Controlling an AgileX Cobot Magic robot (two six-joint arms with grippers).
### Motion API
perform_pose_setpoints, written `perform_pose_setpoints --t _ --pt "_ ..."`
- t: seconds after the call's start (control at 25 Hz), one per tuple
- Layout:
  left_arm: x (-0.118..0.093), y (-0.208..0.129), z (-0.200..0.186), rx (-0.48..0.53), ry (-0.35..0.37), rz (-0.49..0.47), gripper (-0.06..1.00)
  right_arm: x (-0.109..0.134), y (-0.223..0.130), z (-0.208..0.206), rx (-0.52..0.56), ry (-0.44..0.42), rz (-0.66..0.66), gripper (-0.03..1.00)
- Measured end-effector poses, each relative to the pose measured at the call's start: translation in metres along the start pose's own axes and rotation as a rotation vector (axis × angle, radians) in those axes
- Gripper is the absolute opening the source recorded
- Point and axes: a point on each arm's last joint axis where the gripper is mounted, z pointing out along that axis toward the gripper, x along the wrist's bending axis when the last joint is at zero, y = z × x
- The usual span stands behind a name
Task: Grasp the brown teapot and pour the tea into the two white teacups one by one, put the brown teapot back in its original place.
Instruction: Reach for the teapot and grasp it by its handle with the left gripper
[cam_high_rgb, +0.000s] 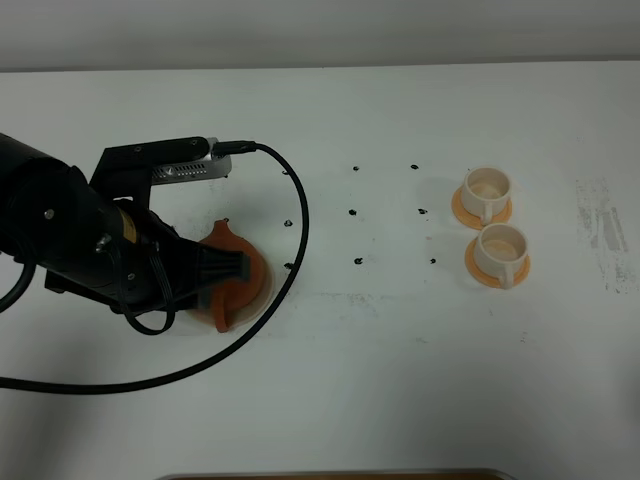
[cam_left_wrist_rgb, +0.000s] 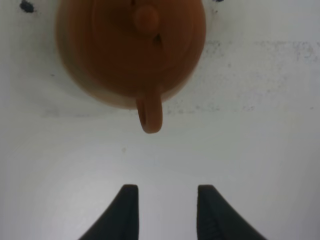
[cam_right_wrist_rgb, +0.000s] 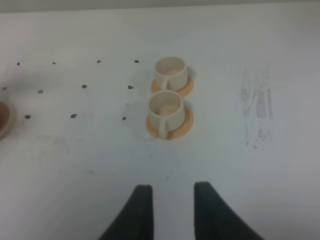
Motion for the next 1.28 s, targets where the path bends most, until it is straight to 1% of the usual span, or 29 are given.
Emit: perform_pose_setpoints --t 0.12,0.36,0.56,0.68,0.92,1.12,1.28 --pt "0.000 0.000 0.000 0.001 0.001 -0.009 0.31 0.000 0.000 0.000 0.000 0.000 0.000 0.23" --pt "0.000 0.000 0.003 0.012 0.009 -0.064 0.33 0.000 0.000 0.000 0.000 0.000 0.000 0.23" --pt "0.001 -0.001 0.018 0.050 0.036 -0.114 0.39 0.000 0.000 0.000 0.000 0.000 0.000 0.23" --pt "0.001 0.000 0.029 0.070 0.050 -0.126 0.40 0.000 0.000 0.000 0.000 0.000 0.000 0.23" --pt "-0.006 0.012 0.042 0.090 0.057 -0.130 0.40 0.000 0.000 0.000 0.000 0.000 0.000 0.23" --pt "-0.010 0.017 0.058 0.148 0.077 -0.112 0.40 0.000 0.000 0.000 0.000 0.000 0.001 0.23" --pt "-0.011 0.017 0.065 0.170 0.085 -0.117 0.40 0.000 0.000 0.000 0.000 0.000 0.001 0.23"
